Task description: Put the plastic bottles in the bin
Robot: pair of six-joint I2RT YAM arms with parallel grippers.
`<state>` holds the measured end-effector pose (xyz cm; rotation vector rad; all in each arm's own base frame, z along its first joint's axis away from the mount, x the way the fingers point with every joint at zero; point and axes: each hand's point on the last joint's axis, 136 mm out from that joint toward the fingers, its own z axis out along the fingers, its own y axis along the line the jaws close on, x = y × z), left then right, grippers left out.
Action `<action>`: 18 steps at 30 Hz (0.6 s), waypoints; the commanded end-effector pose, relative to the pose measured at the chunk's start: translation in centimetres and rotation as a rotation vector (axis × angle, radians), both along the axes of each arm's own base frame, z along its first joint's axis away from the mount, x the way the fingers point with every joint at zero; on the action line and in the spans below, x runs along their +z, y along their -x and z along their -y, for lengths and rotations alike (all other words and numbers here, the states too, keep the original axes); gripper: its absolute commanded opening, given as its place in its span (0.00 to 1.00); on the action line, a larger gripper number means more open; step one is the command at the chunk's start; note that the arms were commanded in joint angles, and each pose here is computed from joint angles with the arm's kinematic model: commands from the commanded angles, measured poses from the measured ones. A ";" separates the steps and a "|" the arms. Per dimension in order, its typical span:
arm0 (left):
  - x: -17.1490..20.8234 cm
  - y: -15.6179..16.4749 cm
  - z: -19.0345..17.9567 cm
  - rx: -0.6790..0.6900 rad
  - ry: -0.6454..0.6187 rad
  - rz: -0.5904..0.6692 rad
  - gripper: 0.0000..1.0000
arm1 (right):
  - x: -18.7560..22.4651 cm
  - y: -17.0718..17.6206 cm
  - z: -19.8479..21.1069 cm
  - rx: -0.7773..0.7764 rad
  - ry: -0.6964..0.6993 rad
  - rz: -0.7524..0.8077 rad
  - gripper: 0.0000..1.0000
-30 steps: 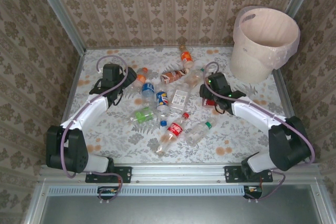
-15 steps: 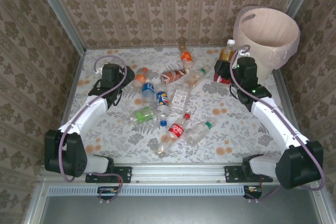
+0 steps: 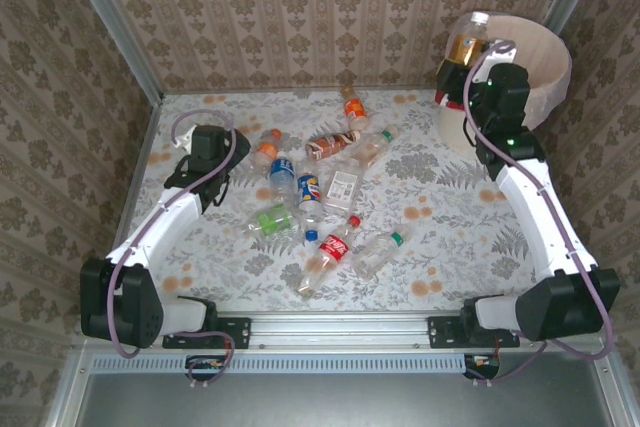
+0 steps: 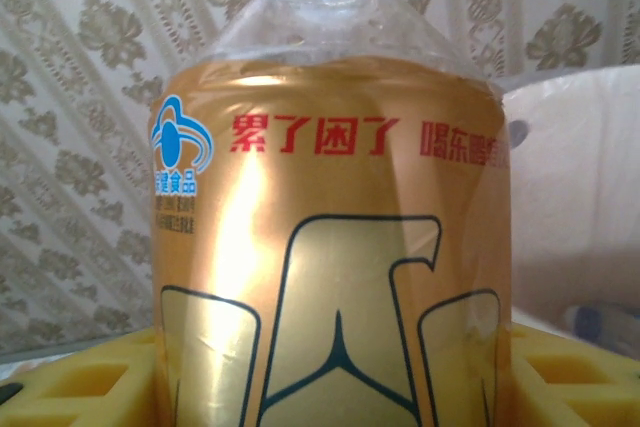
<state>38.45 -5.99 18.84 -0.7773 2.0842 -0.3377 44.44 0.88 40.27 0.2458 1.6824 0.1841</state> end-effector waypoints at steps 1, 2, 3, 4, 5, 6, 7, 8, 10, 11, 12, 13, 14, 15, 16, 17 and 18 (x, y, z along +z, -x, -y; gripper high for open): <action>-0.8 0.4 -0.8 0.059 0.035 -0.036 1.00 | 2.7 -0.7 2.1 -0.046 0.046 0.031 0.49; -0.9 0.5 -0.8 0.063 0.041 -0.039 1.00 | 3.1 -0.8 2.8 -0.065 0.052 0.025 0.48; -1.0 0.6 -0.9 0.067 0.048 -0.042 1.00 | 2.6 -1.5 3.6 -0.089 0.063 -0.004 0.48; -1.1 0.6 -0.9 0.068 0.055 -0.047 1.00 | 2.8 -1.7 4.4 -0.117 0.075 -0.015 0.48; -1.1 0.6 -0.8 0.065 0.070 -0.047 1.00 | 2.8 -1.9 5.5 -0.155 0.091 -0.026 0.48; -1.1 0.6 -0.7 0.056 0.081 -0.043 1.00 | 2.9 -2.0 6.4 -0.183 0.097 -0.031 0.48; -0.8 0.4 -0.5 0.041 0.092 -0.027 1.00 | 2.9 -2.2 7.3 -0.200 0.097 -0.037 0.48; -0.5 0.2 -0.2 0.022 0.101 -0.007 1.00 | 2.9 -2.5 8.3 -0.218 0.092 -0.044 0.49; 0.1 -0.2 0.6 -0.025 0.115 0.027 1.00 | 2.3 -3.1 10.3 -0.266 0.091 -0.071 0.49; 0.4 -0.3 0.9 -0.037 0.121 0.036 1.00 | 1.7 -3.5 11.3 -0.292 0.092 -0.090 0.49; 0.5 -0.3 1.0 -0.044 0.123 0.039 1.00 | 1.3 -3.8 12.1 -0.306 0.094 -0.098 0.49; 0.5 -0.3 1.1 -0.050 0.125 0.038 1.00 | 0.9 -4.1 12.8 -0.318 0.099 -0.104 0.49; 0.7 -0.3 1.1 -0.052 0.125 0.040 1.00 | 0.4 -4.5 13.5 -0.329 0.110 -0.111 0.49; 0.7 -0.3 1.2 -0.057 0.126 0.042 1.00 | 0.2 -4.8 14.1 -0.337 0.127 -0.114 0.49; 0.8 -0.2 1.2 -0.061 0.123 0.045 1.00 | -0.1 -5.0 14.8 -0.356 0.149 -0.122 0.50; 0.9 -0.2 1.1 -0.061 0.120 0.047 1.00 | -0.3 -5.2 15.5 -0.376 0.176 -0.132 0.50; 0.9 -0.2 1.1 -0.068 0.114 0.050 1.00 | -0.6 -5.4 16.3 -0.401 0.205 -0.144 0.50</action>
